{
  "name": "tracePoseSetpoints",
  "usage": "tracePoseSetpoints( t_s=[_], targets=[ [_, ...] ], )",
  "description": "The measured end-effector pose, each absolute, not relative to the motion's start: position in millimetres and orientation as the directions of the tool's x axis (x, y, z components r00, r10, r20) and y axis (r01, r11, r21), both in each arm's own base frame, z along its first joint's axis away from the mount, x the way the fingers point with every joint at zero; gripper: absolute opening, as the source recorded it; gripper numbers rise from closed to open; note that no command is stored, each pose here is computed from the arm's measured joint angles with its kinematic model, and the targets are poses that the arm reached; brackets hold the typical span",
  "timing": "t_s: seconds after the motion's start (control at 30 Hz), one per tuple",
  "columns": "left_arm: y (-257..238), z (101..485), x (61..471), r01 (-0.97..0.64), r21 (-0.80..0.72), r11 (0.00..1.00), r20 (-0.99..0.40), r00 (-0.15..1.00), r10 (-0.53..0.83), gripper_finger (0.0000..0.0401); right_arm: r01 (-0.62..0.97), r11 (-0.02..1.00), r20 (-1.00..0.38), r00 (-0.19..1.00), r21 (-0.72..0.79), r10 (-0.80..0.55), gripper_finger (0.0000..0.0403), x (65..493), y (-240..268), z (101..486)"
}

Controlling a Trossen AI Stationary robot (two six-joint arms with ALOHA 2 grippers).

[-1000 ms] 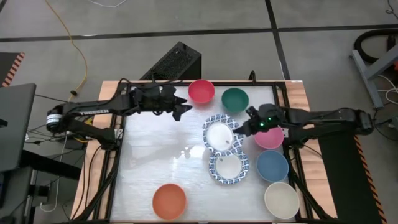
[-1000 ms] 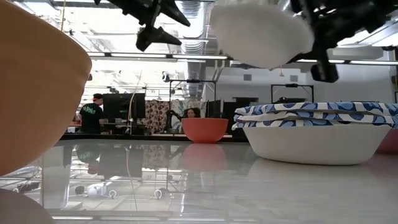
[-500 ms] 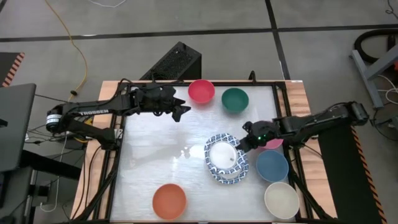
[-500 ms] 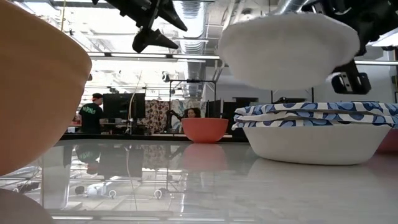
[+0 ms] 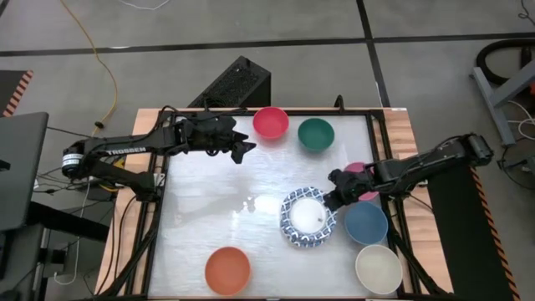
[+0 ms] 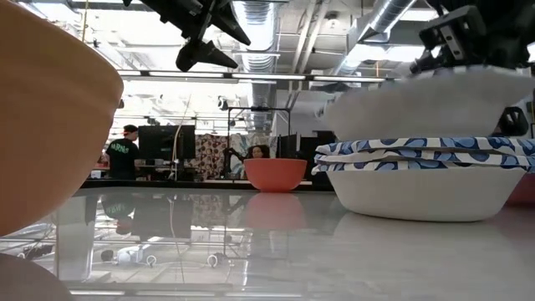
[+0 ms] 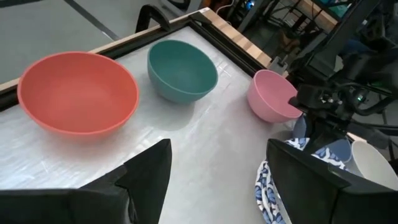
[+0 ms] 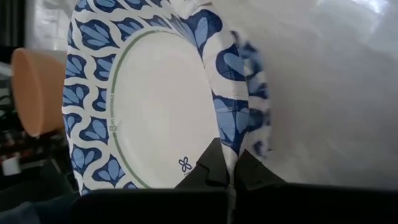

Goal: Nest bowls inside each other by size order
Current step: Stack the left blue patterned bowl into the right blue patterned bowl

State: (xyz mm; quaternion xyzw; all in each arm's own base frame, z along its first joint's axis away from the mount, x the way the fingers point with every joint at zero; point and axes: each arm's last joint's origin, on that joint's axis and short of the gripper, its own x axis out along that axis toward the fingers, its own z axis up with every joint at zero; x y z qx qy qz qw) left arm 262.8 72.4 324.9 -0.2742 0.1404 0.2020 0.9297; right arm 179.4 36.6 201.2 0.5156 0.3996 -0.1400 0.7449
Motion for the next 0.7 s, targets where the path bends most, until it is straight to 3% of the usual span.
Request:
tracePoseSetpoints(
  t_s=[0.23,0.7],
  targets=[
    [72.5,324.9,262.8,-0.456,-0.452,0.767,-0.372,0.878,0.303,0.0252,0.624,0.441,-0.747,0.636,0.645,0.193,0.001,178.8,36.2,200.5],
    [72.5,324.8,262.9,-0.456,-0.452,0.767,-0.372,0.877,0.303,0.0252,0.599,0.462,-0.74,0.633,0.654,0.226,0.0083,179.0,37.5,201.0]
  ],
)
